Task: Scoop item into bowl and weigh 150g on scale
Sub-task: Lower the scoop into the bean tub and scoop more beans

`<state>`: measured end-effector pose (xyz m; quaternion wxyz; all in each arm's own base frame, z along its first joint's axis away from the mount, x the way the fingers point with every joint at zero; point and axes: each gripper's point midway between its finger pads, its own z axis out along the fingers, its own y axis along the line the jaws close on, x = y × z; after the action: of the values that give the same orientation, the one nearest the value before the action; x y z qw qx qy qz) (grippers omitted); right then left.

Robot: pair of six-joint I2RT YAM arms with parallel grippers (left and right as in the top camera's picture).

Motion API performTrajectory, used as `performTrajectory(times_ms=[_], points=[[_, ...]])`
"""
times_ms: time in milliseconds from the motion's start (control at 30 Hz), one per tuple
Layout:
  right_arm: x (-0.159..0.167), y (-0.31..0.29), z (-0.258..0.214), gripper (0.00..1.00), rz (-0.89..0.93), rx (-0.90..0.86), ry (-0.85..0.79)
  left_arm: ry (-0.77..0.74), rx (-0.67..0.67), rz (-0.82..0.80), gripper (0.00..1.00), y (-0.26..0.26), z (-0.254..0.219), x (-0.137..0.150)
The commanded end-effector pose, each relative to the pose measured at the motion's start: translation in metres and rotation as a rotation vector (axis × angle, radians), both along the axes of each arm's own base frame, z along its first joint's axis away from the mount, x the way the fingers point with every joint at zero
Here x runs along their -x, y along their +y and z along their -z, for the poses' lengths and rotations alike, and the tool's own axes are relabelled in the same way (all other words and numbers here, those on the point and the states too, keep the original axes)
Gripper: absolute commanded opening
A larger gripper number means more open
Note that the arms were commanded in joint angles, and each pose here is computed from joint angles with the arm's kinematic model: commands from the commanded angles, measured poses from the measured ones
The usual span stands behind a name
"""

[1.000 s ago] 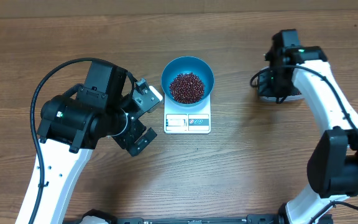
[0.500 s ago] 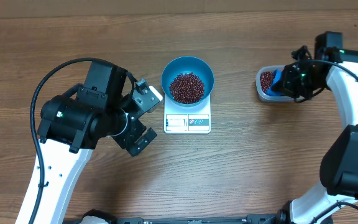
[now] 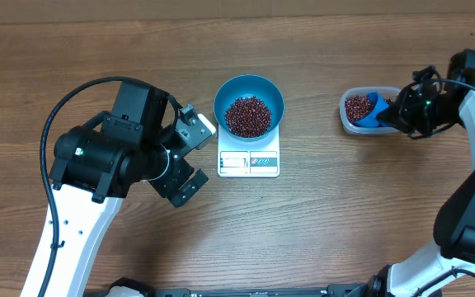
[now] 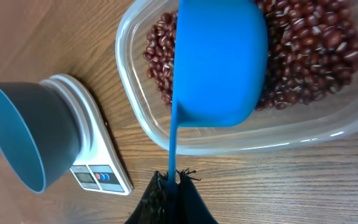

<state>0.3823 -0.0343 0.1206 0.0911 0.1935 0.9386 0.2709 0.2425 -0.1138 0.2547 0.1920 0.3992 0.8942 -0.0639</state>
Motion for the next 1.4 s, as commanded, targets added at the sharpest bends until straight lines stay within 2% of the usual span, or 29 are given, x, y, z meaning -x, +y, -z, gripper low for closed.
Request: performTrajectory(times_ms=[0,867,1367], points=[[-0.002,0.000,-0.004,0.04,0.003,-0.051,-0.026,-0.030,0.011,0.002,1.00,-0.001,-0.009,-0.001],[0.012,-0.034,-0.019,0.04,0.074,-0.179,-0.077,-0.030,0.011,0.003,1.00,-0.001,-0.009,-0.001],[0.016,-0.025,-0.041,0.04,0.027,-0.319,-0.172,-0.030,0.011,0.002,0.99,-0.001,-0.009,-0.001]])
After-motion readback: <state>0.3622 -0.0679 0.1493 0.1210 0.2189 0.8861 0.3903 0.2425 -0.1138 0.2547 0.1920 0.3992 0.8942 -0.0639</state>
